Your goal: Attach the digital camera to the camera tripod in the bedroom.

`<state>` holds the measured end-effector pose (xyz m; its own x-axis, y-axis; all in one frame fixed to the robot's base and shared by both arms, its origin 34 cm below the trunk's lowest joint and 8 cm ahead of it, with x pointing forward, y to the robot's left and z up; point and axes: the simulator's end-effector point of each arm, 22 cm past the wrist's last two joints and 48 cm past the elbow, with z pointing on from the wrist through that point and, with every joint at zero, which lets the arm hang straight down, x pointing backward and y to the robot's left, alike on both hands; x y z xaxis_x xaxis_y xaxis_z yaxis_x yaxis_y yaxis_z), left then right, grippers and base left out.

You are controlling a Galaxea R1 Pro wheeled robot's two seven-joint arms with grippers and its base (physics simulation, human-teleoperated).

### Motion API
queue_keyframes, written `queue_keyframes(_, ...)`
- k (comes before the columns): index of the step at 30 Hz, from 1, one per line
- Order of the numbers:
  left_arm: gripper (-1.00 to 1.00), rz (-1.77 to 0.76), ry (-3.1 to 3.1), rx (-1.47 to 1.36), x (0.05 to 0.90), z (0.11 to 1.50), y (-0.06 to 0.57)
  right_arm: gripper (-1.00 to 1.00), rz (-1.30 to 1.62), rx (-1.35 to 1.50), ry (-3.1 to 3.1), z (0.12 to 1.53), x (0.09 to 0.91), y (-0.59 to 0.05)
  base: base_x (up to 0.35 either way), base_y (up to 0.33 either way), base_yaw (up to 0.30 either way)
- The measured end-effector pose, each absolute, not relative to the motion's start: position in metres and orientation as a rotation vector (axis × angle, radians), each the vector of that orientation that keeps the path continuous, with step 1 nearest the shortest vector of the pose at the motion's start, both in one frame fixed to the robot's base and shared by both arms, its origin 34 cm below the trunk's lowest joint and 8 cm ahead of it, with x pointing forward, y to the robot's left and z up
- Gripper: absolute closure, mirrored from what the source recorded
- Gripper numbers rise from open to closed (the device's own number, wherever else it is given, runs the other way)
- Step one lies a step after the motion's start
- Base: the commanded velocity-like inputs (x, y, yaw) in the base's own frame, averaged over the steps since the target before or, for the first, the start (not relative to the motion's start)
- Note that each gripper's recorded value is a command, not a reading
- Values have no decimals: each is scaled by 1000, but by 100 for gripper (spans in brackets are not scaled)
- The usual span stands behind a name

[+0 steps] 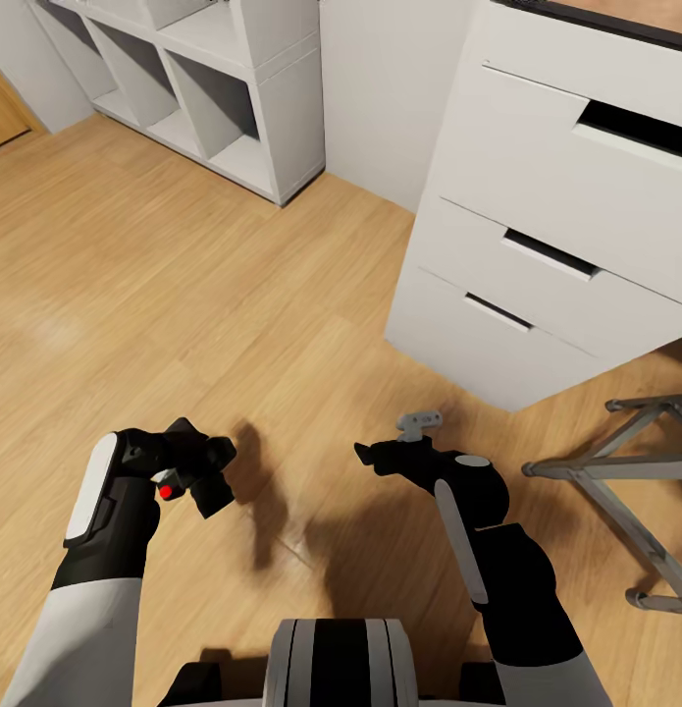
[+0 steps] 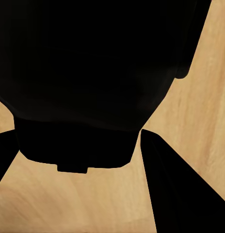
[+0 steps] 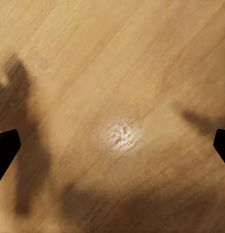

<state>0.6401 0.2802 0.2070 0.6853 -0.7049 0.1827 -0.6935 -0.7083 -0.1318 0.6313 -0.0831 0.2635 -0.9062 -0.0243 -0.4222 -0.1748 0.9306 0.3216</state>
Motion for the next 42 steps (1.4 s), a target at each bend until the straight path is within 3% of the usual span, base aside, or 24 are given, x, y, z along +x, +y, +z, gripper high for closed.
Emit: queue_keyframes(42, 100, -350, 1185, -2839, 640, 218, 278, -100, 496, -154, 2630, 286, 639, -80, 0, 0, 0)
